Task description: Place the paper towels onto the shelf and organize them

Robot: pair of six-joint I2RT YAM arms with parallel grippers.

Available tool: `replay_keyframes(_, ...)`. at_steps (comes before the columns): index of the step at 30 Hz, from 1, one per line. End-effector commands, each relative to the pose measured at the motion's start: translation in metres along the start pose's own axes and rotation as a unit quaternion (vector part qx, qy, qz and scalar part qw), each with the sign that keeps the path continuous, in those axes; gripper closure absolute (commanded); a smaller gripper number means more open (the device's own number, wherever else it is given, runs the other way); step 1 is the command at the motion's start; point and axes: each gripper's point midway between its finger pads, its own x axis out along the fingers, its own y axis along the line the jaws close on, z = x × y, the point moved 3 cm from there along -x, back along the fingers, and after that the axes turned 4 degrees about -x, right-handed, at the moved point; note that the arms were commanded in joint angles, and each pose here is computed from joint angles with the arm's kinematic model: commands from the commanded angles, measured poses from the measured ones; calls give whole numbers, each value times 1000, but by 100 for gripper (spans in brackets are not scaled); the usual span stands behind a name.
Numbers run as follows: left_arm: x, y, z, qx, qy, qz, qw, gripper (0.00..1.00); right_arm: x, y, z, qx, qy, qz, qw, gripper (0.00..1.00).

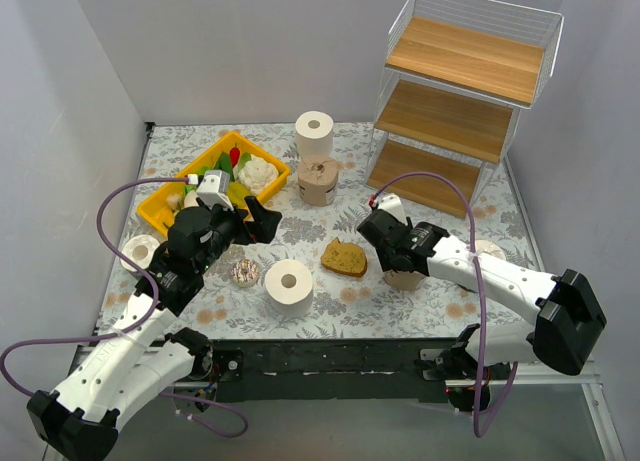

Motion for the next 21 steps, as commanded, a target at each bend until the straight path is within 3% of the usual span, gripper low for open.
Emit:
replay_keyframes(1,1,4,3,8,-6,11,1000,2,-12,-17,16,-16,-31,-30,999,51)
replay_keyframes(5,-1,4,4,7,-10,12,1000,2,-28,-18,33,-51,-55,-1,997,60)
replay_keyframes(12,0,3,4,8,-8,10,1000,2,-83,-27,82,-149,-100,50,983,64)
replay_keyframes(15,1,3,3,8,-6,8,1000,2,-121,-36,125,-174,-159,52,970,67)
replay_keyframes(21,0,3,3,9,-6,7,1000,2,-201,-75,215,-219,-309,-24,925,67)
